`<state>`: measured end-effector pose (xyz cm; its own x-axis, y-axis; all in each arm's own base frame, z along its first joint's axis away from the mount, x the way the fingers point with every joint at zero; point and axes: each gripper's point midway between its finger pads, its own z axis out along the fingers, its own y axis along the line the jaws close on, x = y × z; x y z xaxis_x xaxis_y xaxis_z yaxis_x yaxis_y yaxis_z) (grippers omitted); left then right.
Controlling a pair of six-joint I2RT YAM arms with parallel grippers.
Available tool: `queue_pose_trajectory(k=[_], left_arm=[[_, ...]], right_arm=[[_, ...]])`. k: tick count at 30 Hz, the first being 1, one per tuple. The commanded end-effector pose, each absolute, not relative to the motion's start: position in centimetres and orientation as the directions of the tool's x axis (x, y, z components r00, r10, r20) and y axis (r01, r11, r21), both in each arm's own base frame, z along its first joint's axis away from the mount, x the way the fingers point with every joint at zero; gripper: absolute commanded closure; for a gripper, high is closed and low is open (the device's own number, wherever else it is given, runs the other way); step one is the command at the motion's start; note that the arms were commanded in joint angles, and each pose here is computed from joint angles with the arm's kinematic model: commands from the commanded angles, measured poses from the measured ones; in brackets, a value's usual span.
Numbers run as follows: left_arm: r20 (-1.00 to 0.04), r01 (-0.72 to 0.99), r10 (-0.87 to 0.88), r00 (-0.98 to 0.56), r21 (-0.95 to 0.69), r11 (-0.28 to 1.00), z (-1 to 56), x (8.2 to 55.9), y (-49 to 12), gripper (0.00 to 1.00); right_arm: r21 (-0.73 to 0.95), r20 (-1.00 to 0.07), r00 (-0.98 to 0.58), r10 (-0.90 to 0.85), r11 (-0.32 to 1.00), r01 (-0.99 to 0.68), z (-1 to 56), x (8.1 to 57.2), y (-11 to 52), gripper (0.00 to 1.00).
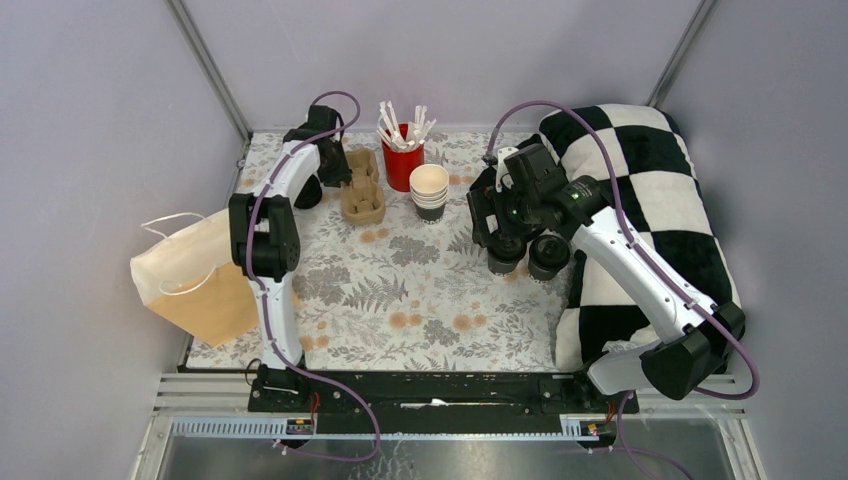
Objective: Pack the takeout coffee
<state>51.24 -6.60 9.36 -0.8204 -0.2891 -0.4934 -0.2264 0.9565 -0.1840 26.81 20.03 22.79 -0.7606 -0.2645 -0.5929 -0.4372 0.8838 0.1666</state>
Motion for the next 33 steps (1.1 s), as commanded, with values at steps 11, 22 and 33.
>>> queue_pose_trajectory(k=[11,22,33], left_arm=[[-0.573,-0.239,-0.324,-0.753,-0.221,0.946,12.6,54.0,-6.0,0.75],[-0.559,-0.262,-0.334,-0.759,-0.207,0.942,11.9,54.0,-5.8,0.65],[-0.540,-0.219,-0.298,-0.787,-0.207,0.954,12.1,51.4,-6.2,0.67]], right_arm=[[0.183,-0.605,-0.753,-0.258,0.875,-0.447,22.9,27.2,20.5,0.00],[0.176,-0.606,-0.750,-0.265,0.874,-0.452,22.9,27.3,20.4,0.00],[0.184,-0.609,-0.748,-0.264,0.870,-0.457,22.9,27.3,20.5,0.00]])
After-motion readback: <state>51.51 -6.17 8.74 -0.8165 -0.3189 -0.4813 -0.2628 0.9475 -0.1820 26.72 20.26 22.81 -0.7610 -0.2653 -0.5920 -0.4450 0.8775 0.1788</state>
